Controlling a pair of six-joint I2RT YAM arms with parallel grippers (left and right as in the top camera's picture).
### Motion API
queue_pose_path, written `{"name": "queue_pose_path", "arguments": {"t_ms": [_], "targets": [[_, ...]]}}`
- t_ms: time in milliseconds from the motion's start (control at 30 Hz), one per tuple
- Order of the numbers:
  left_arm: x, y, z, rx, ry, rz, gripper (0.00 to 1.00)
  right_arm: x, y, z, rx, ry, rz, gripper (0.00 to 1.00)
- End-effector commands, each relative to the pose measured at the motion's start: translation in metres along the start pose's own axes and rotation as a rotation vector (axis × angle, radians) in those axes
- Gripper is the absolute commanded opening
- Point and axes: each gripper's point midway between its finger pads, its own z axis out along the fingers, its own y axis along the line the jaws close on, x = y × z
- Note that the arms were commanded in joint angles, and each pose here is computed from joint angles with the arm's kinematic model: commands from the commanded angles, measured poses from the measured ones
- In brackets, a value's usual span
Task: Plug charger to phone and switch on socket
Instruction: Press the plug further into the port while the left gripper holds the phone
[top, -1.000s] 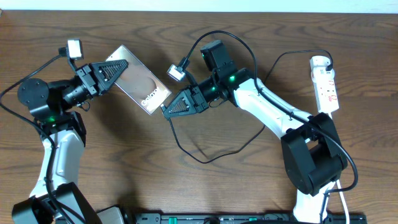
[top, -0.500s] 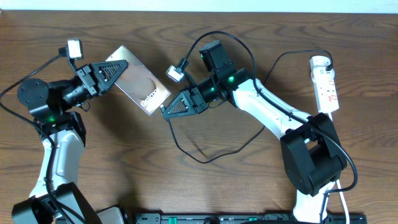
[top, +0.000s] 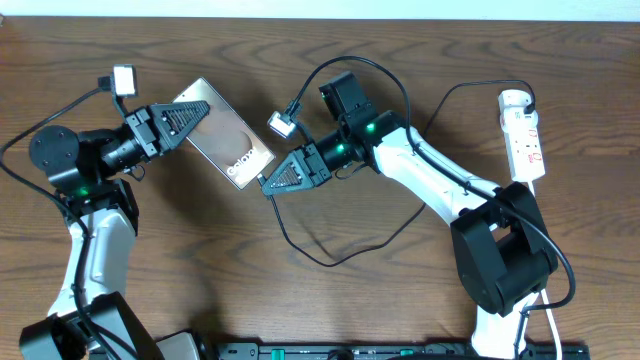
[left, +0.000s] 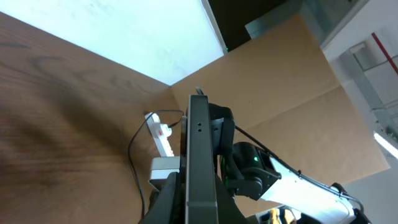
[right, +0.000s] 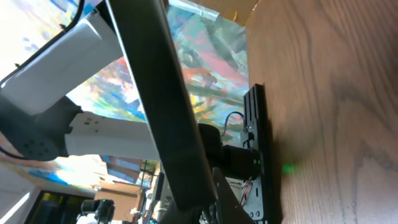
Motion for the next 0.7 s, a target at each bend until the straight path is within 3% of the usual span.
{"name": "queue_pose_path", "arguments": {"t_ms": [0, 667], "targets": [[0.0155, -0.014, 0.0041, 0.037, 0.106, -0.018, 0.07, -0.009, -0.0216, -0.0049, 0.133, -0.037, -0.01, 0.01], [0.0155, -0.014, 0.0041, 0.037, 0.106, -0.01, 0.07, -0.0093, -0.012, -0.0047, 0.08, -0.029, -0.039, 0.01]]}}
